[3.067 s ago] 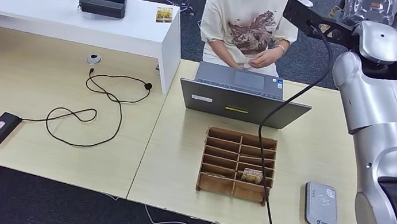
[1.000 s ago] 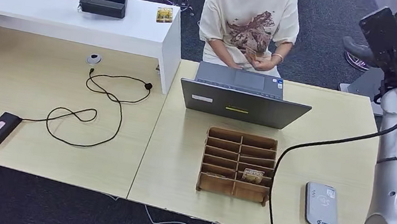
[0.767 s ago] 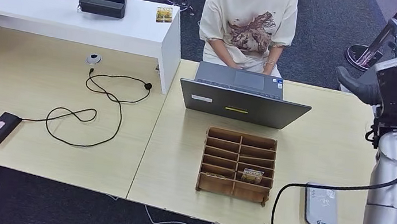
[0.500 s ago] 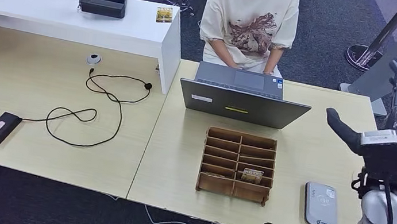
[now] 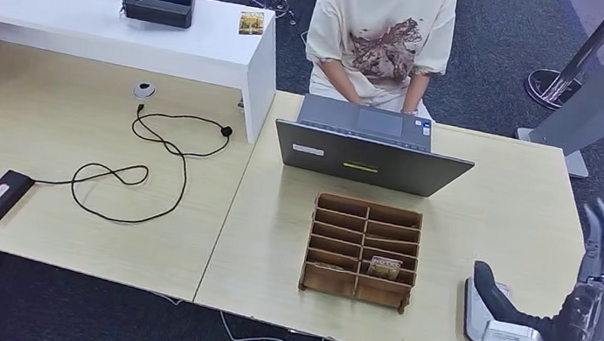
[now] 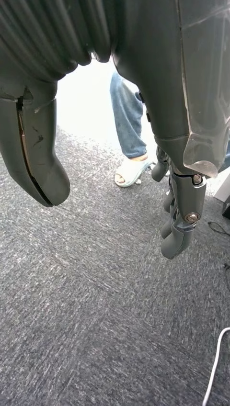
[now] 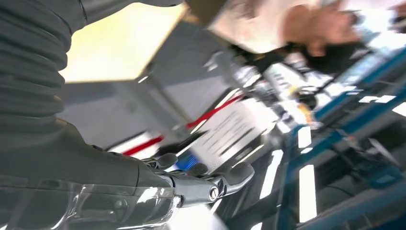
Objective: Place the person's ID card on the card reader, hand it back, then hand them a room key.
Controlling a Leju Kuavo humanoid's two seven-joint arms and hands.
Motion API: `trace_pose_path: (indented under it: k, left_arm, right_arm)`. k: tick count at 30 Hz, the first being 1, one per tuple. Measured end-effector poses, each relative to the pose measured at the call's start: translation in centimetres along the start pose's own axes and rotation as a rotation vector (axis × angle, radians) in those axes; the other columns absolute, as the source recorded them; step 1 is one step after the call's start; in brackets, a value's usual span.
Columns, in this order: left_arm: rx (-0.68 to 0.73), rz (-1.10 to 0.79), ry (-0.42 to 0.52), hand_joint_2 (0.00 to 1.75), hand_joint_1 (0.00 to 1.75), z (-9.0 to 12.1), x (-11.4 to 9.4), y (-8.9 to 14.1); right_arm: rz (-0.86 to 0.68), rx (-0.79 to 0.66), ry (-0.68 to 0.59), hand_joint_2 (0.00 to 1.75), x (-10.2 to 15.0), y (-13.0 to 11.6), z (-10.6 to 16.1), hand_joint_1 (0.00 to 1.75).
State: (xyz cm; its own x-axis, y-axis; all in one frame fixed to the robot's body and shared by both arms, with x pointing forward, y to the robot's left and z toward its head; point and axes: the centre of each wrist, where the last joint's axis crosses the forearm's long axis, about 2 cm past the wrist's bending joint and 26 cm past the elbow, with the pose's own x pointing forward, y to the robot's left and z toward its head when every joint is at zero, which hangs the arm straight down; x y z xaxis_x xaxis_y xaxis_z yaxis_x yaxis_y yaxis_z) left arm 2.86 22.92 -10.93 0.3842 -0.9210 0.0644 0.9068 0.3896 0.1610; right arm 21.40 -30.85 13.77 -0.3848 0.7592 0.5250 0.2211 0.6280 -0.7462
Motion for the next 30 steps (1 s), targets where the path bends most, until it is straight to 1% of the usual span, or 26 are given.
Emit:
trace_pose_path:
  k: [3, 5, 7, 9, 11, 13, 14, 15, 17, 19, 21, 28, 30]
  left_arm:
    - [-0.009, -0.001, 0.007, 1.75, 0.0, 0.0, 0.2, -0.1]
    - [-0.017, -0.002, 0.008, 1.75, 0.0, 0.0, 0.3, -0.1]
    - [-0.022, -0.002, 0.008, 1.75, 0.0, 0.0, 0.3, -0.1]
    - [-0.024, -0.002, 0.006, 1.75, 0.0, 0.0, 0.4, -0.1]
    - [-0.025, -0.001, 0.005, 1.75, 0.0, 0.1, 0.5, -0.2]
    - [-0.025, 0.0, 0.003, 1.75, 0.0, 0.1, 0.6, -0.2]
    - [-0.024, 0.0, 0.002, 1.75, 0.0, 0.1, 0.7, -0.3]
    - [-0.024, 0.0, 0.002, 1.75, 0.0, 0.1, 0.7, -0.3]
    - [-0.024, 0.0, 0.0, 1.75, 0.0, 0.1, 0.7, -0.3]
    - [-0.024, 0.0, -0.002, 1.75, 0.0, 0.1, 0.7, -0.3]
    - [-0.025, -0.001, -0.005, 1.75, 0.0, 0.1, 0.7, -0.3]
    - [-0.029, -0.003, -0.015, 1.75, 0.0, 0.1, 0.6, -0.3]
    - [-0.029, -0.003, -0.016, 1.75, 0.0, 0.1, 0.6, -0.2]
  right_arm:
    - [0.212, 0.07, 0.099, 1.75, 1.9, 1.6, 1.9, 0.0]
    - [0.372, 0.115, 0.158, 1.75, 2.8, 2.4, 2.4, 0.0]
    - [0.535, 0.15, 0.247, 1.75, 3.4, 2.9, 2.4, 0.02]
    - [0.627, 0.164, 0.4, 1.75, 3.9, 3.3, 2.1, 0.05]
    - [0.659, 0.172, 0.517, 1.75, 4.6, 3.8, 1.9, 0.16]
    - [0.66, 0.197, 0.507, 1.75, 5.1, 4.2, 1.8, 0.31]
    - [0.656, 0.215, 0.476, 1.75, 5.3, 4.3, 1.8, 0.32]
    - [0.651, 0.231, 0.447, 1.75, 5.4, 4.4, 1.8, 0.31]
    - [0.644, 0.255, 0.403, 1.75, 5.6, 4.5, 1.7, 0.16]
    - [0.636, 0.272, 0.368, 1.75, 5.6, 4.6, 1.7, 0.07]
    - [0.622, 0.285, 0.334, 1.75, 5.7, 4.6, 1.8, 0.1]
    - [0.562, 0.316, 0.245, 1.75, 5.6, 4.8, 1.7, 0.35]
    - [0.547, 0.32, 0.23, 1.75, 5.6, 4.9, 1.5, 0.57]
